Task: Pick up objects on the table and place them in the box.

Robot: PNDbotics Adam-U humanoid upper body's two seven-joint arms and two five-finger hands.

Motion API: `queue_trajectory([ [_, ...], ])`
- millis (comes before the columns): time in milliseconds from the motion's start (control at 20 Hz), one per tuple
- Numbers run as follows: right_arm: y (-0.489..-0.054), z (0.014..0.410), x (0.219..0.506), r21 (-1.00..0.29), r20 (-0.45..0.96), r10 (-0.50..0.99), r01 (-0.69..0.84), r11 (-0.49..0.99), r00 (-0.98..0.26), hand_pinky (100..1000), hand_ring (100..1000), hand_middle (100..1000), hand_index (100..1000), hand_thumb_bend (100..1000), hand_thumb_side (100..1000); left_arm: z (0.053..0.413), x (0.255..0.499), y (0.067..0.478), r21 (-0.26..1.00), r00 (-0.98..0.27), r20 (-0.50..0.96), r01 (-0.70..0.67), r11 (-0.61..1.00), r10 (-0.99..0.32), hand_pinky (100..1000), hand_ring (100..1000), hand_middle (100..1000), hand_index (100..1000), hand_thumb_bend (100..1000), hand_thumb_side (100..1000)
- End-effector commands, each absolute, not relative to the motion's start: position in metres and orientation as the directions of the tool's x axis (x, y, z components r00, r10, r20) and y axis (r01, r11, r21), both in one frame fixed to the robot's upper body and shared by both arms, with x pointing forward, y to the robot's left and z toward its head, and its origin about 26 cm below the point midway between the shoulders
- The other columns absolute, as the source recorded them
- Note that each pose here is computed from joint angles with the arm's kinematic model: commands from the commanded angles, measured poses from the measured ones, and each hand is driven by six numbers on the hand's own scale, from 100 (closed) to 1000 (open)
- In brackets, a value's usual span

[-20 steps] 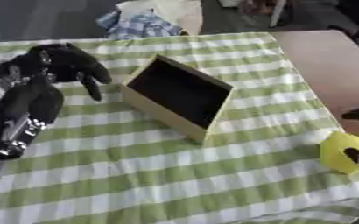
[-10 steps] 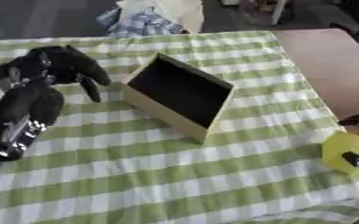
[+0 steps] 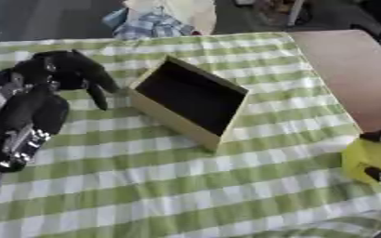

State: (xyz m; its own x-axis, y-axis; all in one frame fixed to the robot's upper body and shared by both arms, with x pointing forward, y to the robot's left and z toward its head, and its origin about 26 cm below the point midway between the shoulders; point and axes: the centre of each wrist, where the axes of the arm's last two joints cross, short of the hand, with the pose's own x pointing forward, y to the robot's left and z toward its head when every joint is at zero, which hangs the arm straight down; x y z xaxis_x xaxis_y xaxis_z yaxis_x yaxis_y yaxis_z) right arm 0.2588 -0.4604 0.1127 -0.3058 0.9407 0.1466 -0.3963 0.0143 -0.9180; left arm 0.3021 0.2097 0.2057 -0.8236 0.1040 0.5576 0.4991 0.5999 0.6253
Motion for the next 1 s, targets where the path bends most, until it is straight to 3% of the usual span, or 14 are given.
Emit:
queue_trajectory([
  [50,-0.4650,0.1252,0.2627,-0.924,0.119,0.946,-0.381,-0.006,-0.302,925,798,719,970,266,741,0.2111,0.3003,0.2092,0.634,-0.832,0.543,0.493,0.595,0.111,523,688,650,815,100,654],
  [250,-0.4642,0.1245,0.2651,-0.924,0.116,0.949,-0.381,-0.005,-0.295,889,717,652,954,269,736,0.2108,0.3002,0.2088,0.632,-0.831,0.545,0.496,0.596,0.114,524,688,648,815,100,653],
  [450,-0.4624,0.1225,0.2668,-0.925,0.127,0.950,-0.379,0.009,-0.286,801,562,546,899,246,698,0.2104,0.3001,0.2082,0.630,-0.828,0.548,0.500,0.594,0.116,524,687,647,815,100,652],
  [550,-0.4615,0.1228,0.2679,-0.930,0.141,0.952,-0.365,0.034,-0.271,668,472,467,829,216,662,0.2101,0.3000,0.2081,0.630,-0.827,0.550,0.501,0.593,0.116,524,687,646,815,100,652],
  [600,-0.4612,0.1235,0.2686,-0.934,0.148,0.954,-0.353,0.048,-0.262,552,413,416,776,216,649,0.2099,0.3000,0.2081,0.629,-0.827,0.551,0.502,0.593,0.115,524,687,645,815,100,651],
  [700,-0.4600,0.1250,0.2695,-0.942,0.155,0.956,-0.329,0.067,-0.250,484,381,394,759,228,637,0.2096,0.2999,0.2080,0.630,-0.825,0.553,0.504,0.591,0.114,524,686,645,815,100,651],
  [850,-0.4592,0.1256,0.2699,-0.948,0.148,0.961,-0.309,0.070,-0.236,458,371,388,746,214,593,0.2089,0.2998,0.2079,0.628,-0.823,0.557,0.507,0.591,0.114,525,686,644,815,100,648],
  [1000,-0.4579,0.1243,0.2698,-0.949,0.162,0.960,-0.302,0.088,-0.230,448,381,398,742,134,544,0.2083,0.2997,0.2083,0.626,-0.821,0.560,0.508,0.591,0.113,525,686,643,815,100,648],
])
